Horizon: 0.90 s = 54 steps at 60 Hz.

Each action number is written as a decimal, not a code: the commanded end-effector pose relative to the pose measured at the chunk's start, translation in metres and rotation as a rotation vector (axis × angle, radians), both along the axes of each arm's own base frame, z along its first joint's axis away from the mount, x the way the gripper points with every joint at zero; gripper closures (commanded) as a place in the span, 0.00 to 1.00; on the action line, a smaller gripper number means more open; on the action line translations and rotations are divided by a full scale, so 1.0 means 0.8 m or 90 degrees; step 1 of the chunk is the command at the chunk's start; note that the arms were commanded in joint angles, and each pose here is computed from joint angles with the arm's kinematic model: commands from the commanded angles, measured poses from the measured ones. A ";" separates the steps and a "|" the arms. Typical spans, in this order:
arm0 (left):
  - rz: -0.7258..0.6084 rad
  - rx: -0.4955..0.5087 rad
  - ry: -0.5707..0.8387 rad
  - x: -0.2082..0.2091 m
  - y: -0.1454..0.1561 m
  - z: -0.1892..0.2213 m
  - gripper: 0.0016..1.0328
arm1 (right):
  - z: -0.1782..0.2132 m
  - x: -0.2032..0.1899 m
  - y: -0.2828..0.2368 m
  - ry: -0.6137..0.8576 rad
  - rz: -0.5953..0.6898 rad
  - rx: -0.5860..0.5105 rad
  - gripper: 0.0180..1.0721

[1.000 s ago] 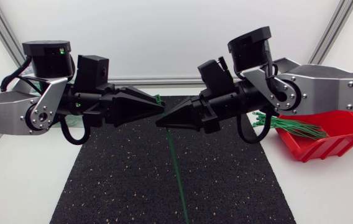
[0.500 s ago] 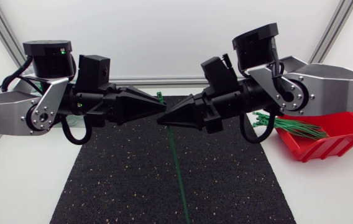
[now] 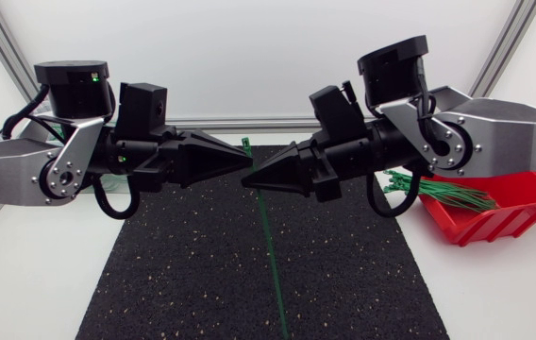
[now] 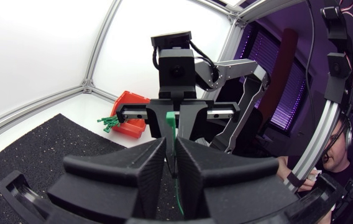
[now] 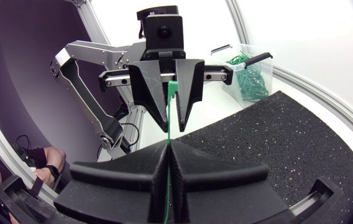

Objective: Take a green cable tie from the red box, thread the tail through the head to close it, then place it in the transparent bin on the left.

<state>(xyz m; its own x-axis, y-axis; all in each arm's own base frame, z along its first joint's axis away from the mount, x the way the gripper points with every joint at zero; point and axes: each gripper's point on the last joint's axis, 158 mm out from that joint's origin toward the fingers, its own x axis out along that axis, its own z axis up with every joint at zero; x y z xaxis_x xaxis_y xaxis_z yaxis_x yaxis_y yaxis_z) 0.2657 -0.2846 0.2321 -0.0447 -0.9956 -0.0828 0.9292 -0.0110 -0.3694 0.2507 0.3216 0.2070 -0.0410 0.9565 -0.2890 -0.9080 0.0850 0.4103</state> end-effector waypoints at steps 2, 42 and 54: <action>0.000 -0.006 -0.002 -0.002 0.000 0.008 0.89 | -0.006 -0.006 -0.003 0.018 -0.005 -0.003 0.94; 0.007 -0.008 -0.005 -0.002 0.001 0.012 0.96 | -0.030 -0.016 0.015 0.040 0.018 -0.023 0.94; 0.008 -0.008 -0.004 -0.002 0.001 0.013 0.96 | -0.041 -0.018 0.020 0.045 0.021 -0.032 0.94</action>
<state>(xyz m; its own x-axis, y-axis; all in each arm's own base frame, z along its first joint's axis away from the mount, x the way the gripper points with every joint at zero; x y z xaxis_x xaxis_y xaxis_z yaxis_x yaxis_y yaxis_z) 0.2650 -0.2844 0.2329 -0.0441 -0.9958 -0.0807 0.9231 -0.0097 -0.3845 0.2482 0.3328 0.1985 -0.0485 0.9527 -0.3000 -0.9121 0.0802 0.4022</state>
